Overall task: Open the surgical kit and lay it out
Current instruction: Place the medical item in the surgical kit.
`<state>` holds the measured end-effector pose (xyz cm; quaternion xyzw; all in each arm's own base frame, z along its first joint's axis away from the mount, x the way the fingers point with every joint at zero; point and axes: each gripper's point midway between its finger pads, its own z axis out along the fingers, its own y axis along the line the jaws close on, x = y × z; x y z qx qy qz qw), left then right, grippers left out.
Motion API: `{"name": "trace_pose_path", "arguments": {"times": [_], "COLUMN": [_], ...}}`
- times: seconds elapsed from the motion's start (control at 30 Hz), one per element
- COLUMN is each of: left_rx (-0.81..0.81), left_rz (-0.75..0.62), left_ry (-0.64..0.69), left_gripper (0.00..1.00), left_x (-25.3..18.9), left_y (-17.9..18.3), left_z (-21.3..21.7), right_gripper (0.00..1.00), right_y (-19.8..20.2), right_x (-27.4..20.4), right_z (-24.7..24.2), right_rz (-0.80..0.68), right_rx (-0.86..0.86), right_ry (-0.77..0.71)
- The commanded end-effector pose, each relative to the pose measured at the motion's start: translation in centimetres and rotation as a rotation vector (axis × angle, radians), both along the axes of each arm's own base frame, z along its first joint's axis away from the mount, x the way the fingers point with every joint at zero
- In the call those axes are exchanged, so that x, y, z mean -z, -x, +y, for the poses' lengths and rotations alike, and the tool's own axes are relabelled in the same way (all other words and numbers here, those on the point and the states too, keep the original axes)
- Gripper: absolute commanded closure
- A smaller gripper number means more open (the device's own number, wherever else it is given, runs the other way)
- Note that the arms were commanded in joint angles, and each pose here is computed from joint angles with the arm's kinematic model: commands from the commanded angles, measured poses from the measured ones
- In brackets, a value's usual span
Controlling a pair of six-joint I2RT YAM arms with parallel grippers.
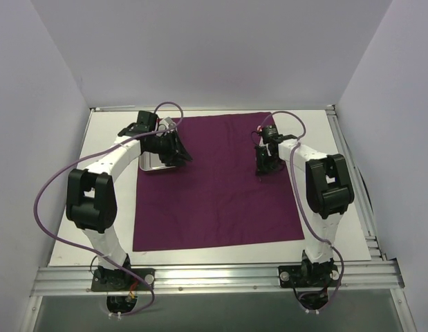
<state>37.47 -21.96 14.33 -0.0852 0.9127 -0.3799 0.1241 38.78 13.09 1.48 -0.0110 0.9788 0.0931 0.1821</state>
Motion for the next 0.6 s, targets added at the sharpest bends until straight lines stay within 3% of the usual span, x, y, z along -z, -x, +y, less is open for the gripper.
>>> {"name": "trace_pose_path", "arguments": {"times": [0.0, 0.57], "left_rx": [0.018, -0.001], "left_rz": [-0.057, -0.078], "left_ry": [0.030, 0.007], "left_gripper": [0.52, 0.49], "left_x": [-2.1, -3.5], "left_y": [-0.6, -0.7], "left_z": [-0.1, 0.7], "right_gripper": [0.98, 0.77], "right_y": [0.9, 0.7], "right_x": [1.2, 1.4], "right_z": [-0.7, -1.9], "right_rz": [0.032, 0.043], "right_rx": [0.000, -0.019], "right_ry": [0.086, 0.272]}}
